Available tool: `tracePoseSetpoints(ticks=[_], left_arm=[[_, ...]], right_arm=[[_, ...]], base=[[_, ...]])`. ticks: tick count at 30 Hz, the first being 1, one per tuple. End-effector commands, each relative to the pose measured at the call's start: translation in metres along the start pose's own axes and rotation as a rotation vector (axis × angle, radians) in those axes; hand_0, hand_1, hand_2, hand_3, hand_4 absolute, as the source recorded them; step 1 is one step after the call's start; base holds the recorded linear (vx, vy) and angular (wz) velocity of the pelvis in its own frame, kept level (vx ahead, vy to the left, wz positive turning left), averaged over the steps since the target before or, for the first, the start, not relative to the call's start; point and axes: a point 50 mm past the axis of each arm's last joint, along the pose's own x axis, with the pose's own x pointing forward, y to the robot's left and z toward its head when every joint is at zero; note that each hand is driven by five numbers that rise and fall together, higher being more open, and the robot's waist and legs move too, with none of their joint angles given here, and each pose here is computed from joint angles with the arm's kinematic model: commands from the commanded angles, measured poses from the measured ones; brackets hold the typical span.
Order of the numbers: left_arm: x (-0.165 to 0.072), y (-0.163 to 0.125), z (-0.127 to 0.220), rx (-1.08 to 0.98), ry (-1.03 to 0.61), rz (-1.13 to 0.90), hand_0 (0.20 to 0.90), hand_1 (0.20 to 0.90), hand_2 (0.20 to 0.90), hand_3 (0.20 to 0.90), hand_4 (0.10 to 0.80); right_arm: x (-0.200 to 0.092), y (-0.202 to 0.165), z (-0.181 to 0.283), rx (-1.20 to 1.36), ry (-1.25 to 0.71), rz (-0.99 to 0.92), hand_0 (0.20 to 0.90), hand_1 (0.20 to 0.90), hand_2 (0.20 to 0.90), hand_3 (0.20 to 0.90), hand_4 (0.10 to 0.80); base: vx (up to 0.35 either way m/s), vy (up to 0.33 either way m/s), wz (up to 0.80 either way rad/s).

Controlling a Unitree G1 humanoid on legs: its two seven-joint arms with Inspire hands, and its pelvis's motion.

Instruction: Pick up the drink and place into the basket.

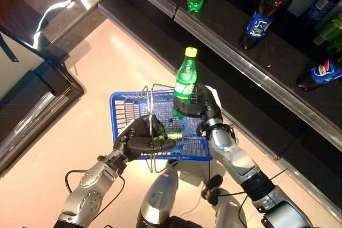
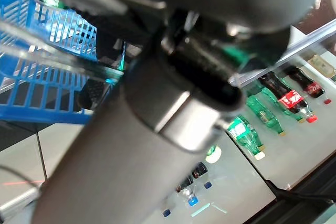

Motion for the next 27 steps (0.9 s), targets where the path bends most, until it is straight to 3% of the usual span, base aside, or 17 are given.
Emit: tracePoseSetpoints(ticks=[1,16,27], left_arm=[[-0.003,-0.083,0.104,0.143,-0.554,-0.593,0.3,0.3,0.3,0.2,0.1],[0.002,-0.094,0.111,0.153,-0.584,-0.723,0.3,0.3,0.3,0.2,0.1],[0.001,-0.098,0.114,0.14,-0.614,-0.739,0.3,0.3,0.3,0.2,0.1]], right_arm=[[0.005,0.034,0.037,0.026,-0.195,0.019,0.3,0.3,0.3,0.2,0.1],[0.005,0.048,-0.038,-0.18,0.051,0.033,0.3,0.3,0.3,0.2,0.1],[-0.003,0.039,-0.077,-0.557,0.085,0.125,0.3,0.3,0.3,0.2,0.1]], base=[[0.011,-0.065,0.11],[-0.029,-0.024,0.07],[-0.011,0.002,0.01]])
